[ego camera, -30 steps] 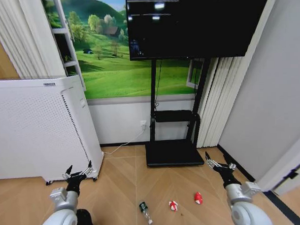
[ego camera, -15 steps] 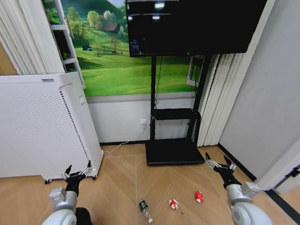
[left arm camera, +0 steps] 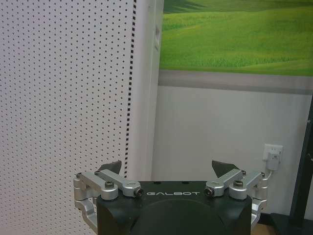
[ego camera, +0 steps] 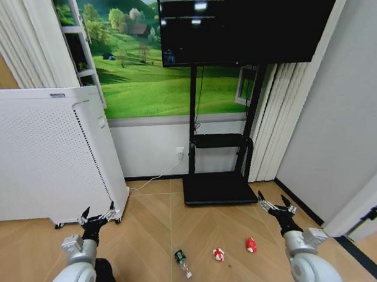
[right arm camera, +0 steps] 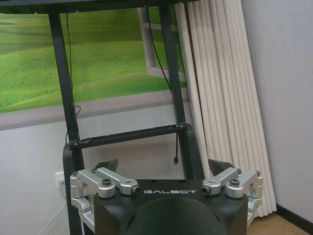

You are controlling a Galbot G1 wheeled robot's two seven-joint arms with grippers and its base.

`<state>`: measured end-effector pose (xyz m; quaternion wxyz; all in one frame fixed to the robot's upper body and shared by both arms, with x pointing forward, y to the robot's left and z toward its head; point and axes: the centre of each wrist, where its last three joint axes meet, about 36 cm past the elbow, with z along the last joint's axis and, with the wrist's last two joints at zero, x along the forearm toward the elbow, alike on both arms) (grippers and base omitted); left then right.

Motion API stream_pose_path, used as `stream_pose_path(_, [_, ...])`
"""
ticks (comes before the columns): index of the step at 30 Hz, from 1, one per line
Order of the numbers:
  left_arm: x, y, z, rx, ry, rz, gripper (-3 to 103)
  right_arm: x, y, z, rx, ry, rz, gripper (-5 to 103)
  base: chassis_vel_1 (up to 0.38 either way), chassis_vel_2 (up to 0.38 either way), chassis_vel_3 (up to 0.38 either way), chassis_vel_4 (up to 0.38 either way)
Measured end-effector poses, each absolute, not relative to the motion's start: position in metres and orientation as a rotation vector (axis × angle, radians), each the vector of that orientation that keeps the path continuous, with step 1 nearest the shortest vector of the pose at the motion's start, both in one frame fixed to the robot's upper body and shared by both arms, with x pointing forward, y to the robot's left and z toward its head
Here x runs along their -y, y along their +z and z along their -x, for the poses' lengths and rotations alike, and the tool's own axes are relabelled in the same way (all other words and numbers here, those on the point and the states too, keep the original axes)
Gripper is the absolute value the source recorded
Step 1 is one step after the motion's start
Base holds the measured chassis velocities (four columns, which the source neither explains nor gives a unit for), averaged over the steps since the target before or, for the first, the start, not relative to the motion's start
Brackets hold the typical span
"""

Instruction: Pick up the trash bin and place the garbage on the floor into it.

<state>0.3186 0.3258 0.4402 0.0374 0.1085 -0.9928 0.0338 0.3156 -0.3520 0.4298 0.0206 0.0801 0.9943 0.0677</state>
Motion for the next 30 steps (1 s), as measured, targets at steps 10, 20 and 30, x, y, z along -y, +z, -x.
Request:
stream_pose_path(10, [-0.3257,0.4394,-0.3183,3.045,0.104,-0.334,100,0.3521,0.4296,-0.3159,-3.083,0.211,-0.248,100,0.000,0.000,0.000,0.000])
stream_pose_path(20, [-0.3256,0.4386,-0.3181,3.044,0.105,-0.336,100,0.3522,0.4297,-0.3160,-3.083,0.212,-0.247,100,0.000,0.000,0.000,0.000])
stream_pose_path(30, [-0.3263,0.4392,-0.3176,3.047,0.102,-0.338,100,0.3524,0.4305,-0.3164,-3.080,0.212,-0.243,100,0.000,0.000,0.000,0.000])
